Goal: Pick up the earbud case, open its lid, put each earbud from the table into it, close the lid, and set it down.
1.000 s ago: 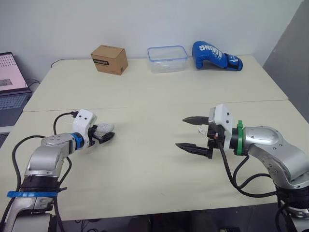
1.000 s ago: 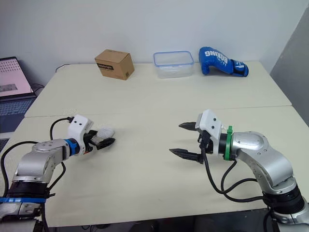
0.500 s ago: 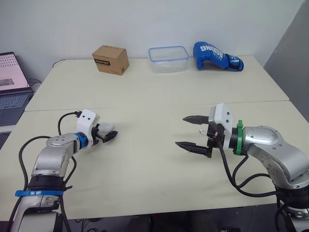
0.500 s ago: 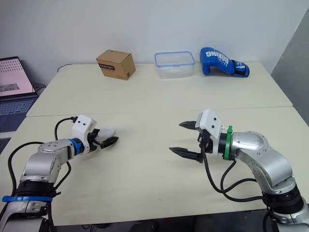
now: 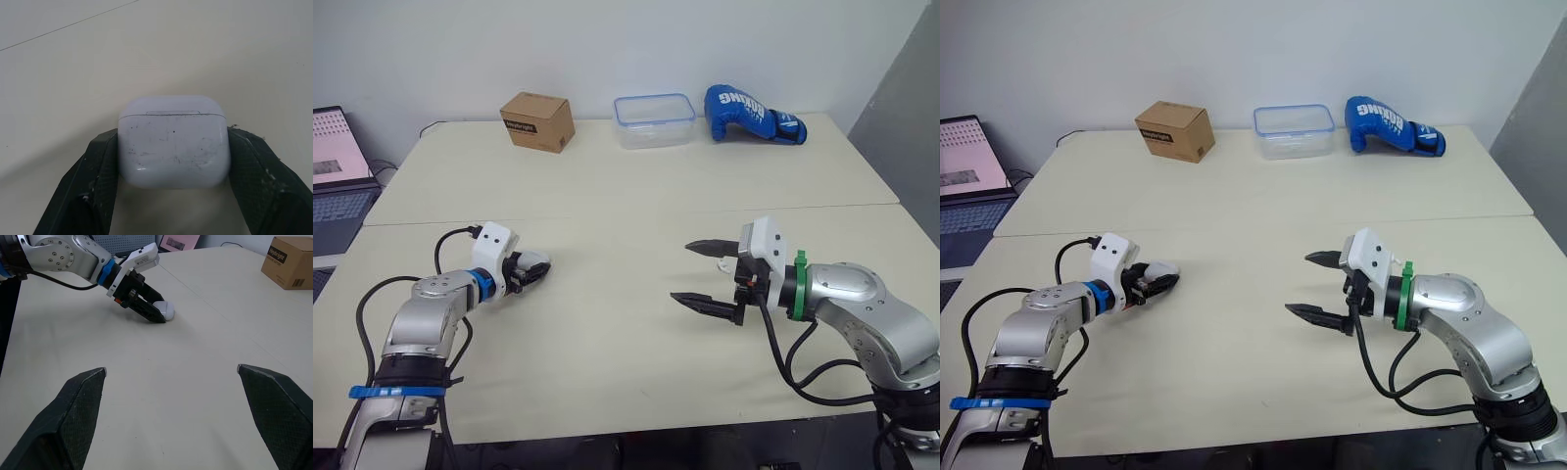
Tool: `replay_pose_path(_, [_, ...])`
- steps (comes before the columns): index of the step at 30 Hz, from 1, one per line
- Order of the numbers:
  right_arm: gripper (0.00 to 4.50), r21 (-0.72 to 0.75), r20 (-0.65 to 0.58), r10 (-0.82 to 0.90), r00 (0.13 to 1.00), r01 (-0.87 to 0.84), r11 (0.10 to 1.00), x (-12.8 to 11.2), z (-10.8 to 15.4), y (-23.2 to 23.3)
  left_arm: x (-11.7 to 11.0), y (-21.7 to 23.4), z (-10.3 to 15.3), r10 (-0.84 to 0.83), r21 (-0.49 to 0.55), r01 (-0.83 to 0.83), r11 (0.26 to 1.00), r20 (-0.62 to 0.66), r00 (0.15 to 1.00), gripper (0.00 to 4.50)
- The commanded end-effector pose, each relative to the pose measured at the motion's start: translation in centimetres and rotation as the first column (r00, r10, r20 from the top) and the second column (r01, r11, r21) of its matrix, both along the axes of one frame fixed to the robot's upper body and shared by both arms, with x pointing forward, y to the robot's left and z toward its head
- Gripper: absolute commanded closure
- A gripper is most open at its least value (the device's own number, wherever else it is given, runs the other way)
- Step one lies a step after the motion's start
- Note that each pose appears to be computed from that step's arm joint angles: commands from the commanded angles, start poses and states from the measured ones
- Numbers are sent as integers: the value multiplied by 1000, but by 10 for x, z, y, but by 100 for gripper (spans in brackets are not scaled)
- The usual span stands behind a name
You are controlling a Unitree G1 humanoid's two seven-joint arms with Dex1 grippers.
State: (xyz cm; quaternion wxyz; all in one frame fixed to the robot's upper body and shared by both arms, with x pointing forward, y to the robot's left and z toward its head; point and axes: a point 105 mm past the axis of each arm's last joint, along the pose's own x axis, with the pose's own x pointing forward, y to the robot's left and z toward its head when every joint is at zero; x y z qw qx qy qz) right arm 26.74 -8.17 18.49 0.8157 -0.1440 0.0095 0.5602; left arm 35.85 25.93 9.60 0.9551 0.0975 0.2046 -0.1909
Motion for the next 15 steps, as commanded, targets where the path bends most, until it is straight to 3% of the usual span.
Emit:
replay_pose_path(1, [0,3,43,9,999,-9,1000,-3,7,1,-3,-2,-8,-17,23,18,1000,-35,999,172])
replay_pose_path(9, [0,-7,-27,-17,999,17,1000,-1,9,-8,-6,-12,18,-116,144,96,985,141,983,172])
replay_pose_path(15, [0,-42,-181,-62,982,55,998,4,6,-18,-18,-61,49,-387,266,316,911,282,878,172])
